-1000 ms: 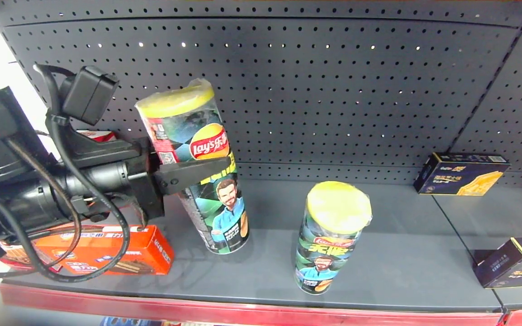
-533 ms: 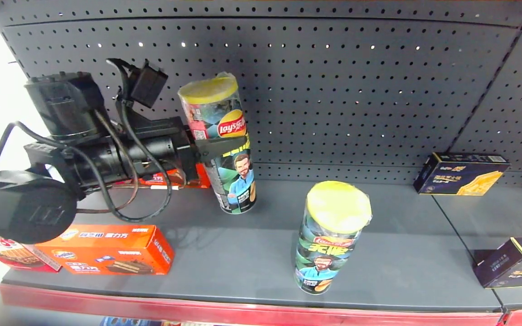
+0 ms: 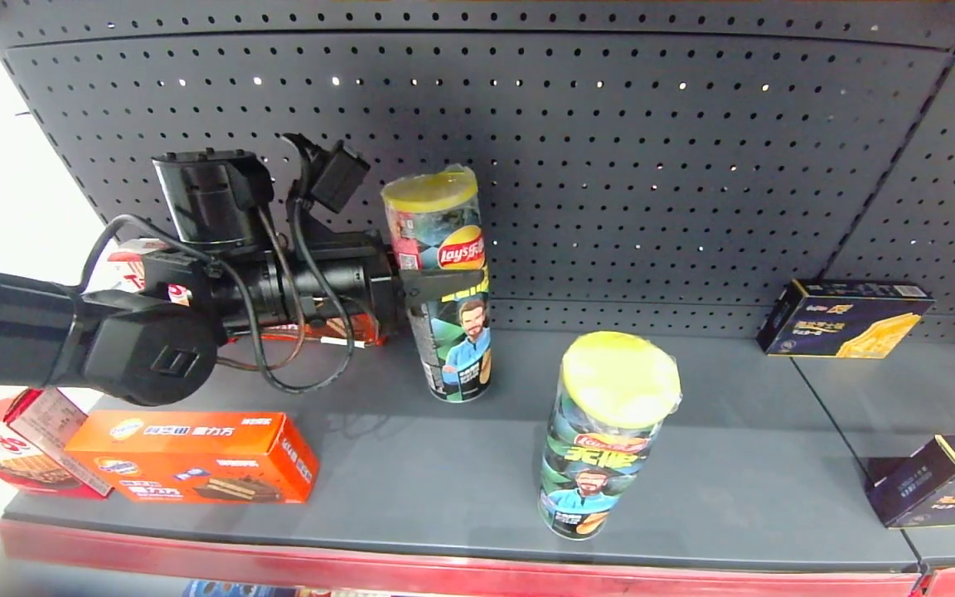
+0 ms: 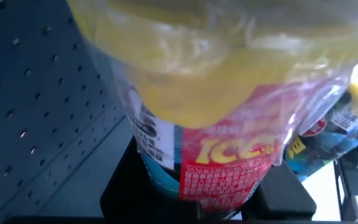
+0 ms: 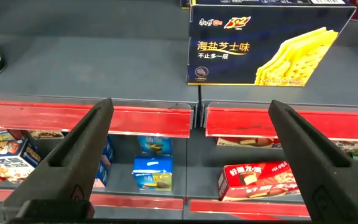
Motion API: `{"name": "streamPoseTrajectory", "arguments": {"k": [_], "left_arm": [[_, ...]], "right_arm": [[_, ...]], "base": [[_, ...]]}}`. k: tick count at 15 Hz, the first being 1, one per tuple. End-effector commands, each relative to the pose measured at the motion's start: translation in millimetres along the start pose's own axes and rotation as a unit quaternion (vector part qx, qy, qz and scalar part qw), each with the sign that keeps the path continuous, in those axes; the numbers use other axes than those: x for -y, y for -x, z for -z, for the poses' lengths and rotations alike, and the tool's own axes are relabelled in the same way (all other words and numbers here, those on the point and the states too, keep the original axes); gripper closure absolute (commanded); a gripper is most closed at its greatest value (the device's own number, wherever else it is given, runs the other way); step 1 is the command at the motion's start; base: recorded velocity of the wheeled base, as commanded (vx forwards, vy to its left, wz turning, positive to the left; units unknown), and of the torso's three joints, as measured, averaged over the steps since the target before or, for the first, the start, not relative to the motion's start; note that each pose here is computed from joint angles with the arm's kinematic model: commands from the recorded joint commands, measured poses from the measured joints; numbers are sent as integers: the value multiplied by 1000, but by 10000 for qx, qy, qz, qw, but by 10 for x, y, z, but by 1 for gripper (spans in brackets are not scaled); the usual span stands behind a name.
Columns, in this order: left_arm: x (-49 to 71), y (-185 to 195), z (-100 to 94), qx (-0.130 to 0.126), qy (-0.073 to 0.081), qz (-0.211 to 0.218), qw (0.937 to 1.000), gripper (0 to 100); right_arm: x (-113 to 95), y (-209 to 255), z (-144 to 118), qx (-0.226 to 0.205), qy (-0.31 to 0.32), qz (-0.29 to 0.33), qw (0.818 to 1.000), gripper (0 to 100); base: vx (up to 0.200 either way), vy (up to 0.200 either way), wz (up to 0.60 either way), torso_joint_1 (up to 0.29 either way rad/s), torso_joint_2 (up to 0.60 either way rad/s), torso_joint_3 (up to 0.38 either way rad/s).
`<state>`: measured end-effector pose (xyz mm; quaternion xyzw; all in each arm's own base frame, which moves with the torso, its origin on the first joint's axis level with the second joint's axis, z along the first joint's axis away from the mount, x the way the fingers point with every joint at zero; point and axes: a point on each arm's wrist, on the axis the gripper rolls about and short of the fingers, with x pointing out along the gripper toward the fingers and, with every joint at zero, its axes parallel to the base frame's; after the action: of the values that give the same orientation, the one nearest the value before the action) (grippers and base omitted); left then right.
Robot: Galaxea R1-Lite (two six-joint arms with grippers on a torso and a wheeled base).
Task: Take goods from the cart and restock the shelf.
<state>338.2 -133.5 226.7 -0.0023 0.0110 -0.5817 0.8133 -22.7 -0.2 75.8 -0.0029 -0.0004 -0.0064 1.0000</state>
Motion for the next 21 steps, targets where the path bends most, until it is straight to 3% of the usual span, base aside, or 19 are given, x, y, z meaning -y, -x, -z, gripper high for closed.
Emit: {"name": "streamPoseTrajectory", "arguments": {"k": [1, 2, 3, 5, 7, 12, 14, 21], "left_arm": [[4, -161, 36, 4, -94, 134, 9999, 100], [21, -229, 53, 4, -141, 211, 9997, 100], [36, -339, -18, 84, -283, 332, 9990, 100], [-67, -433, 26, -44, -115, 350, 9993, 100], [-183, -546, 100, -110, -101, 375, 9992, 100], [-418, -768, 187, -5, -520, 381, 9979, 100], [-490, -842, 227, 26, -578, 387, 9976, 100], [-556, -1039, 369, 46, -619, 493, 9969, 100]], "right_arm": [[0, 0, 0, 3, 2, -2, 10000, 0], [0, 0, 0, 3, 2, -2, 10000, 0], [0, 0, 0, 3, 2, -2, 10000, 0], [0, 0, 0, 3, 2, -2, 10000, 0], [0, 0, 0, 3, 2, -2, 10000, 0], [0, 0, 0, 3, 2, -2, 10000, 0], [0, 0, 0, 3, 2, -2, 10000, 0], [0, 0, 0, 3, 2, -2, 10000, 0]], "base": [[0, 0, 0, 0, 0, 0], [0, 0, 0, 0, 0, 0], [0, 0, 0, 0, 0, 0], [0, 0, 0, 0, 0, 0], [0, 0, 0, 0, 0, 0], [0, 0, 0, 0, 0, 0], [0, 0, 0, 0, 0, 0], [0, 0, 0, 0, 0, 0]]}}
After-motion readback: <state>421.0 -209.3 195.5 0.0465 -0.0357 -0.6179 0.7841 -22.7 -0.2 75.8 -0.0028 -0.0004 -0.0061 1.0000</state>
